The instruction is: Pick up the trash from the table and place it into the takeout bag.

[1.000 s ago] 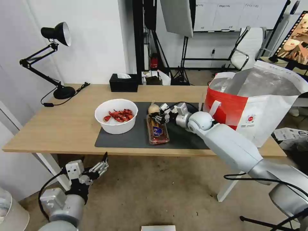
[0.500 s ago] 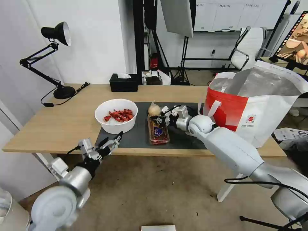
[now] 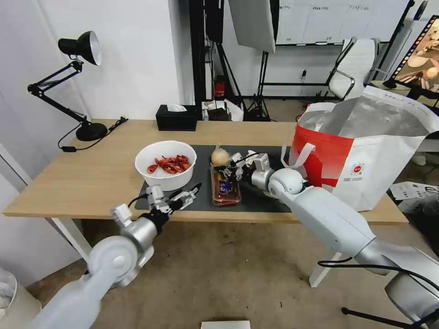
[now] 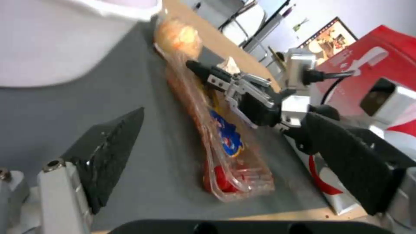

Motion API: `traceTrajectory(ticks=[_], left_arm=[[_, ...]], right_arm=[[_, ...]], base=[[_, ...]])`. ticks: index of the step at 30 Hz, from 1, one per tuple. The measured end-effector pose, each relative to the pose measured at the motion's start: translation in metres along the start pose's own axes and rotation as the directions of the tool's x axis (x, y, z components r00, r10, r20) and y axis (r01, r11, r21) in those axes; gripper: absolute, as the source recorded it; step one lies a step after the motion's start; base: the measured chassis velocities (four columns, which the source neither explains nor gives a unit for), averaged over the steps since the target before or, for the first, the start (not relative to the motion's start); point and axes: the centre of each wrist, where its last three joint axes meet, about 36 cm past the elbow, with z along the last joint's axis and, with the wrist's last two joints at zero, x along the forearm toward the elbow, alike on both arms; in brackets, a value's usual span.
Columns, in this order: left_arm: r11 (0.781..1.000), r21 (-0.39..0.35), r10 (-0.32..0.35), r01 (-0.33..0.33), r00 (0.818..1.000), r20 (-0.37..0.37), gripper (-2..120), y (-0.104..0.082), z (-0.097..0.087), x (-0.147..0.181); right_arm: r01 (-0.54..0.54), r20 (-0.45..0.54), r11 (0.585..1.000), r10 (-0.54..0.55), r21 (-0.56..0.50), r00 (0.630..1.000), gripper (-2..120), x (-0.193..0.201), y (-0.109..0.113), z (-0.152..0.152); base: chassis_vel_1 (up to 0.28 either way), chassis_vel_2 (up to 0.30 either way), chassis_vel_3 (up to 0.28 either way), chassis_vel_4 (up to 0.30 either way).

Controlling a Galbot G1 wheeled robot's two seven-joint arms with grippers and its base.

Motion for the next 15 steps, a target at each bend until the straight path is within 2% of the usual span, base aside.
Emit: traceTrajectory(ticks=[7, 10, 12, 15], left_arm=[[0.996, 0.085, -0.017, 0.022, 0.998, -0.061, 100, -0.001, -0.011, -0.034], [0.994, 0.112, -0.01, 0.019, 0.997, -0.081, 100, 0.001, -0.014, -0.042], [0.989, 0.15, 0.007, 0.012, 0.992, -0.127, 100, 0.003, -0.019, -0.048], [0.987, 0.16, 0.016, 0.01, 0.987, -0.161, 100, 0.004, -0.021, -0.053]], right_arm=[[-0.004, 0.002, 1.0, 0.004, -0.009, 1.0, 0, 0.003, 0.001, 0.003], [-0.005, 0.0, 1.0, 0.005, -0.01, 1.0, 0, 0.003, 0.001, 0.004], [-0.008, 0.001, 1.0, 0.008, -0.011, 1.0, 0, 0.004, 0.0, 0.004], [-0.011, 0.003, 1.0, 0.011, -0.012, 1.0, 0, 0.004, 0.0, 0.003]], base=[[0.0, 0.0, 0.0, 0.0], [0.0, 0.0, 0.0, 0.0], [0.0, 0.0, 0.0, 0.0], [0.0, 0.0, 0.0, 0.0]])
